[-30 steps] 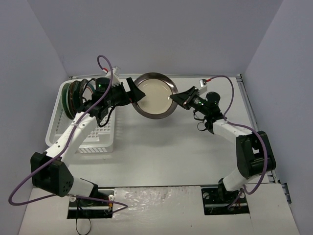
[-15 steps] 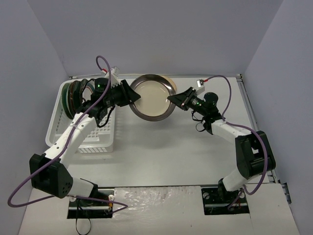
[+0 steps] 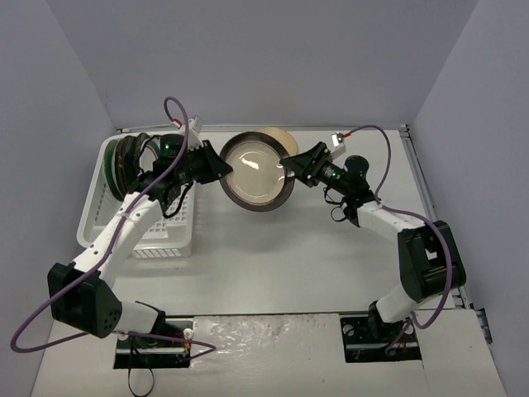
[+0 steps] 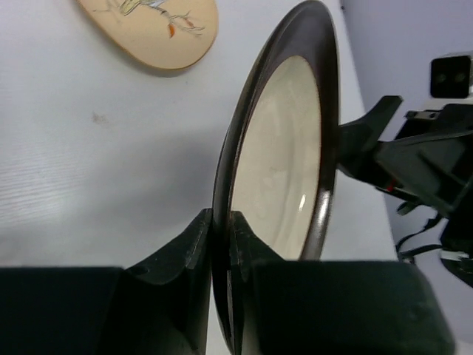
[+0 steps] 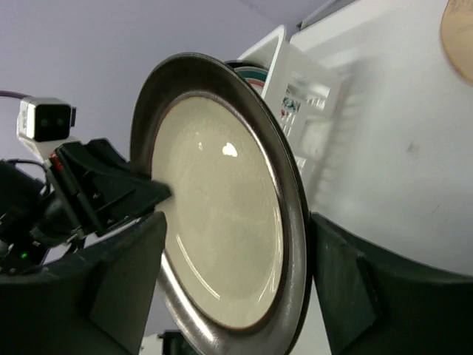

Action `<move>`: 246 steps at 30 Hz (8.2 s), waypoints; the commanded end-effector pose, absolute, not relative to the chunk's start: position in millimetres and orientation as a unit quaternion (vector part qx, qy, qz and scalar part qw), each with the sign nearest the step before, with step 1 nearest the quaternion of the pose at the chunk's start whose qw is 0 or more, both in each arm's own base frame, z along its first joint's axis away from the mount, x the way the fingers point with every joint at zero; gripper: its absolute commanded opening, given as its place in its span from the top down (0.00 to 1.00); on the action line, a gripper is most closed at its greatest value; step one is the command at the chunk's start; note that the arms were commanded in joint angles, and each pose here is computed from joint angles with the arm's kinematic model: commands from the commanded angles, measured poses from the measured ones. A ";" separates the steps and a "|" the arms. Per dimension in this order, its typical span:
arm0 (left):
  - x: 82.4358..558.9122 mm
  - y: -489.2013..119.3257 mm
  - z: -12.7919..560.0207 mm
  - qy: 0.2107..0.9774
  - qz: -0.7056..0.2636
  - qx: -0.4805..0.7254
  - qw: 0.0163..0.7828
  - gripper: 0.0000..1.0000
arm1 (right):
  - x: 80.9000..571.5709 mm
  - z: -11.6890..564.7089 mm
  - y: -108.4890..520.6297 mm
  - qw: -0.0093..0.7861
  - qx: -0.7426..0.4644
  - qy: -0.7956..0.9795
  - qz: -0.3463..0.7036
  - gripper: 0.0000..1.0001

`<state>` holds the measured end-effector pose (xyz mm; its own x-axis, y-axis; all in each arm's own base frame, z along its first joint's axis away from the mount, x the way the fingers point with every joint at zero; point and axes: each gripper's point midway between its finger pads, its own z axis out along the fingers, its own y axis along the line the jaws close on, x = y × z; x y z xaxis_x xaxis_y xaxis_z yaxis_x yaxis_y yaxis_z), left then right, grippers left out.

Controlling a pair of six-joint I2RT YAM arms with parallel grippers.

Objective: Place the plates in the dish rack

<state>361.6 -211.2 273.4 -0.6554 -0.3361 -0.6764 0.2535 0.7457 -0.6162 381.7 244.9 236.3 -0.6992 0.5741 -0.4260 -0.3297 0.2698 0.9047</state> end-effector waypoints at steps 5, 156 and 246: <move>359.2 -173.0 385.8 0.774 -0.274 0.032 0.570 1.00 | 379.3 272.1 233.9 0.460 0.016 0.694 0.554 0.00; 355.9 -110.7 310.5 0.809 -0.233 -0.025 0.539 0.03 | 469.0 177.1 199.8 0.383 0.195 0.670 0.605 1.00; 358.5 -85.3 420.3 0.782 -0.079 -0.002 0.619 1.00 | 386.3 234.7 182.5 0.475 0.000 0.775 0.418 0.00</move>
